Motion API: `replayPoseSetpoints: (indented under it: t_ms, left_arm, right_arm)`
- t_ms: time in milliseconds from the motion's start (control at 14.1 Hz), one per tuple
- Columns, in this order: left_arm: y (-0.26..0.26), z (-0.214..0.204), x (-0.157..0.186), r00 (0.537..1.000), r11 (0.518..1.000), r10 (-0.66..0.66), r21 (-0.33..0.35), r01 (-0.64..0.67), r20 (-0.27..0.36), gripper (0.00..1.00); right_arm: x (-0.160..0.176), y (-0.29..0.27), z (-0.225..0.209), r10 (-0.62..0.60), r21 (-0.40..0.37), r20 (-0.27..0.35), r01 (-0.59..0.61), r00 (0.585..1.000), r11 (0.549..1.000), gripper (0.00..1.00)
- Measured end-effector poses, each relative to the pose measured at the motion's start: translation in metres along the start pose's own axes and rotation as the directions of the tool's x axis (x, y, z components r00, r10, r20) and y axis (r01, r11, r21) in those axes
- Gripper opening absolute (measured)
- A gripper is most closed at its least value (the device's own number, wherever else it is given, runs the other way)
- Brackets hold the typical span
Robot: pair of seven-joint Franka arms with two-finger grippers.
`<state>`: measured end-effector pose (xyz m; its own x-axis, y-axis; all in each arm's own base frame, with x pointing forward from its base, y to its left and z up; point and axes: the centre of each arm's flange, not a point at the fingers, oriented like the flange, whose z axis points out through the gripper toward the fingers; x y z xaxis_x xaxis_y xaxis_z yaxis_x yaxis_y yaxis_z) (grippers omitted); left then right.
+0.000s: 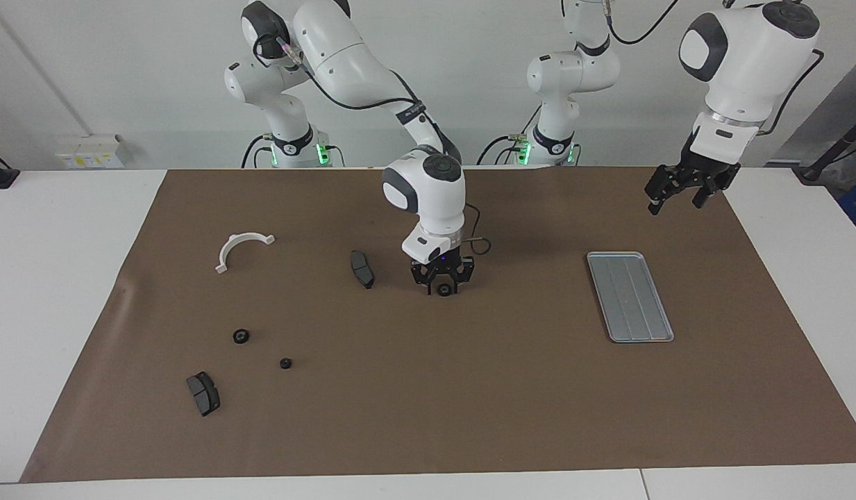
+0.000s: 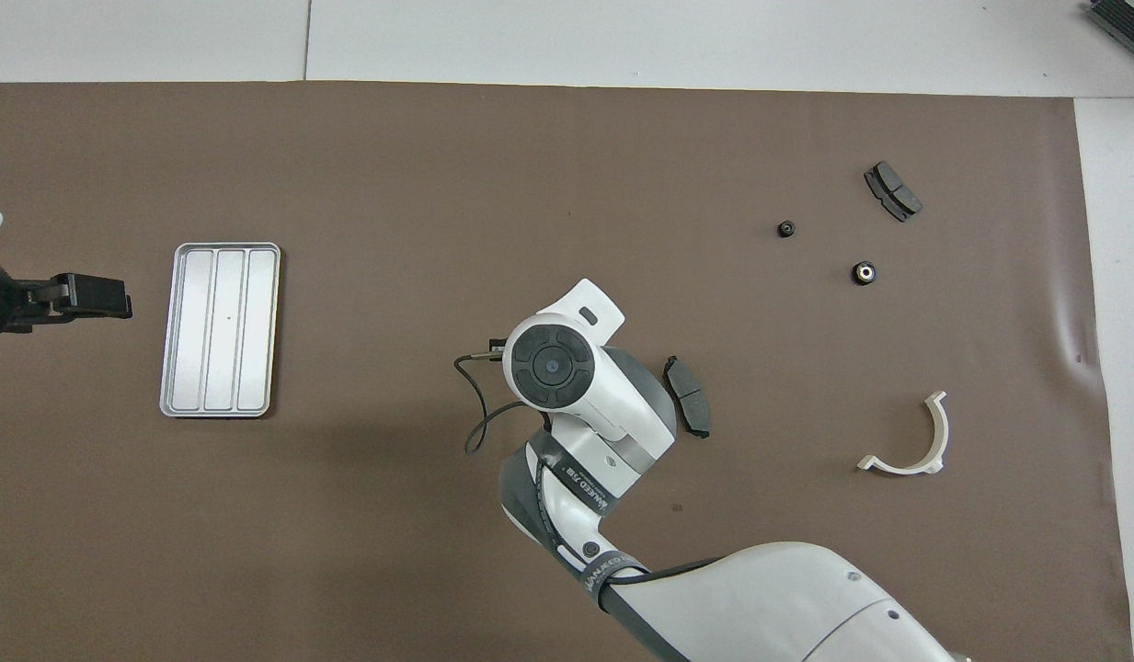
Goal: Place bearing gear from tray to pile
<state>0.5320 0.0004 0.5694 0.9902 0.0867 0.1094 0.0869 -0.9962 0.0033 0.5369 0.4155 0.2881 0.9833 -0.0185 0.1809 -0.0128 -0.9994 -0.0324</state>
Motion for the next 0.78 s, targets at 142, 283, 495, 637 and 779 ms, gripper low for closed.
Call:
replayPoseSetpoints:
  t_ms: [142, 283, 495, 637, 779]
  left_arm:
    - [0.0004, -0.0007, 0.0002, 1.000, 1.000, 0.001, -0.001, -0.001, -0.004, 1.00]
    - [0.0012, -0.0010, 0.0003, 1.000, 1.000, 0.004, -0.001, -0.004, -0.006, 1.00]
    - [0.0057, -0.0012, 0.0001, 1.000, 1.000, 0.013, -0.001, -0.013, -0.008, 1.00]
    - [0.0072, -0.0012, -0.0001, 1.000, 1.000, 0.016, -0.001, -0.016, -0.008, 1.00]
    - [0.0059, -0.0012, 0.0000, 1.000, 1.000, 0.014, -0.001, -0.014, -0.008, 1.00]
  right_arm:
    - [-0.0004, -0.0004, 0.0000, -0.001, 0.000, 0.000, 0.001, 1.000, 1.000, 0.59]
    - [-0.0040, -0.0045, 0.0001, -0.009, 0.000, 0.001, 0.009, 1.000, 1.000, 0.57]
    - [-0.0077, -0.0087, 0.0000, -0.017, 0.001, 0.002, 0.017, 1.000, 1.000, 0.56]
    - [-0.0079, -0.0088, 0.0001, -0.018, 0.000, 0.003, 0.018, 1.000, 1.000, 0.56]
    - [-0.0078, -0.0085, 0.0003, -0.017, 0.000, 0.003, 0.017, 1.000, 1.000, 0.55]
